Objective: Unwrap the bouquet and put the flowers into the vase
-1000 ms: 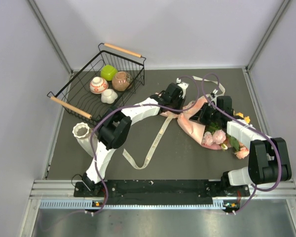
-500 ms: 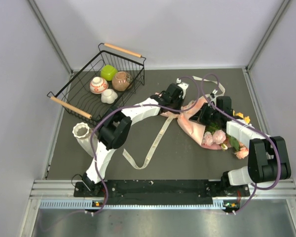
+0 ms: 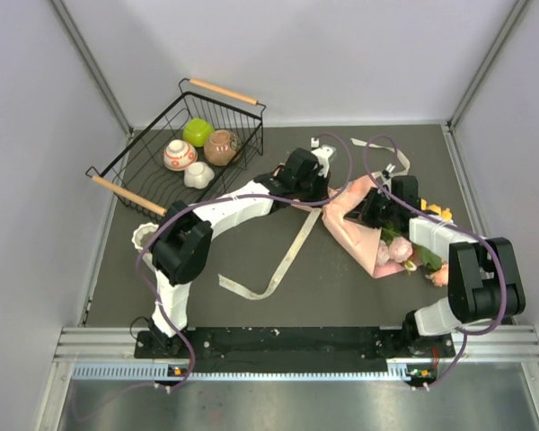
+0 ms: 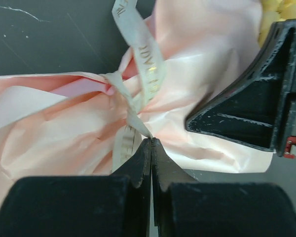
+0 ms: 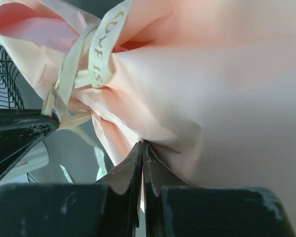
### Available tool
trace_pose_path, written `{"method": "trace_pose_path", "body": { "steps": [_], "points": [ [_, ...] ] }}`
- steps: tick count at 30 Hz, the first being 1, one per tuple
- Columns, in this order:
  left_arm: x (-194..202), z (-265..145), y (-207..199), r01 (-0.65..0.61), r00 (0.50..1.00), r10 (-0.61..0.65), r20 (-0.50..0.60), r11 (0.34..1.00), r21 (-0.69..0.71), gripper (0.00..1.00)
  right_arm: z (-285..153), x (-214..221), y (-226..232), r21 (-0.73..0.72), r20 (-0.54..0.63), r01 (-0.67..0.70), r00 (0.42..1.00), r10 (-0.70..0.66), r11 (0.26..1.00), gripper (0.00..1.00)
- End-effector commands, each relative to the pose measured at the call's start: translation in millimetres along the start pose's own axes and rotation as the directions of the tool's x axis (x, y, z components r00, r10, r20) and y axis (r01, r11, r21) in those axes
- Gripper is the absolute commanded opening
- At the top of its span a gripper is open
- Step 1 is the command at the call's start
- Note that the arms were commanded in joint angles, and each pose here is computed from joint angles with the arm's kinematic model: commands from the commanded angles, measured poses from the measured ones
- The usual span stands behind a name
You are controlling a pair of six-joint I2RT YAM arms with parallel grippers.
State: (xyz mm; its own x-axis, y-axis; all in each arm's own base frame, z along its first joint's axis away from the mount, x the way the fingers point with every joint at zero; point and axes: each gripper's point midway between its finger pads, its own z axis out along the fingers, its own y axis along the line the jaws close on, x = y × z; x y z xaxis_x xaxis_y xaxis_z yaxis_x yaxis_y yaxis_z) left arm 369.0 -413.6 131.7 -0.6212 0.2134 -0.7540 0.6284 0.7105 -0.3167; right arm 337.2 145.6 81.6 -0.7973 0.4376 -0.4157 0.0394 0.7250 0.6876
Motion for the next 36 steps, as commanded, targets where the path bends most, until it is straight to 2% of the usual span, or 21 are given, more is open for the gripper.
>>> {"method": "trace_pose_path", "body": {
  "steps": [1, 4, 5, 6, 9, 12, 14, 19, 20, 24, 30, 33, 35, 36],
  "points": [
    [-35, -19, -15, 0.033, 0.994, -0.042, 0.104, 0.996, 0.083, 0.00, 8, -7, -4, 0.018, 0.025, 0.014, 1.000, -0.014, 1.000, 0.00],
    [-34, -22, -12, 0.079, 0.991, -0.091, 0.101, 0.989, 0.124, 0.00, 8, -8, -7, 0.033, 0.032, 0.020, 0.999, -0.021, 0.999, 0.00],
    [-29, -27, -20, 0.085, 0.991, -0.102, 0.083, 0.979, 0.186, 0.00, 8, -7, -8, 0.039, 0.030, 0.019, 0.999, -0.020, 0.999, 0.00],
    [-45, -32, -24, 0.084, 0.982, -0.121, 0.144, 0.966, 0.243, 0.00, 8, -8, -9, 0.043, 0.030, 0.018, 0.999, -0.019, 0.999, 0.00],
    [-40, -54, -49, 0.055, 0.978, -0.133, 0.162, 0.908, 0.416, 0.00, 12, -10, -10, 0.047, 0.027, 0.015, 0.999, -0.017, 0.999, 0.00],
    [-39, -77, -66, -0.004, 0.978, -0.100, 0.186, 0.873, 0.487, 0.00, 14, -14, -9, 0.044, 0.031, 0.009, 0.999, -0.010, 0.999, 0.00],
    [-35, -86, -63, 0.008, 0.981, -0.096, 0.167, 0.886, 0.463, 0.00, 16, -15, -8, 0.042, 0.034, 0.004, 0.999, -0.005, 0.999, 0.00],
    [-20, -99, -38, 0.057, 0.990, -0.093, 0.107, 0.952, 0.299, 0.00, 21, -17, -11, 0.051, 0.031, -0.005, 0.999, 0.003, 0.999, 0.00],
    [-10, -102, -33, 0.080, 0.992, -0.102, 0.068, 0.960, 0.270, 0.00, 22, -17, -12, 0.053, 0.031, -0.004, 1.000, 0.002, 0.999, 0.00],
    [-9, -125, -29, 0.073, 0.994, -0.091, 0.066, 0.970, 0.233, 0.00, 25, -20, -14, 0.064, 0.035, -0.007, 0.999, 0.005, 0.998, 0.00],
    [-43, -192, -29, -0.012, 0.982, -0.017, 0.187, 0.988, 0.155, 0.00, 27, -26, -17, 0.090, 0.041, 0.007, 0.999, -0.010, 0.996, 0.00],
    [-74, -252, -33, -0.075, 0.939, 0.037, 0.341, 0.992, 0.099, 0.00, 26, -28, -19, 0.109, 0.045, 0.015, 0.999, -0.020, 0.994, 0.00],
    [-84, -280, -31, -0.100, 0.915, 0.069, 0.398, 0.993, 0.058, 0.00, 26, -30, -19, 0.115, 0.046, 0.015, 0.999, -0.020, 0.993, 0.00],
    [-95, -307, -32, -0.111, 0.884, 0.087, 0.459, 0.994, 0.025, 0.00, 26, -32, -17, 0.116, 0.052, 0.020, 0.998, -0.026, 0.993, 0.00]
  ]
}}
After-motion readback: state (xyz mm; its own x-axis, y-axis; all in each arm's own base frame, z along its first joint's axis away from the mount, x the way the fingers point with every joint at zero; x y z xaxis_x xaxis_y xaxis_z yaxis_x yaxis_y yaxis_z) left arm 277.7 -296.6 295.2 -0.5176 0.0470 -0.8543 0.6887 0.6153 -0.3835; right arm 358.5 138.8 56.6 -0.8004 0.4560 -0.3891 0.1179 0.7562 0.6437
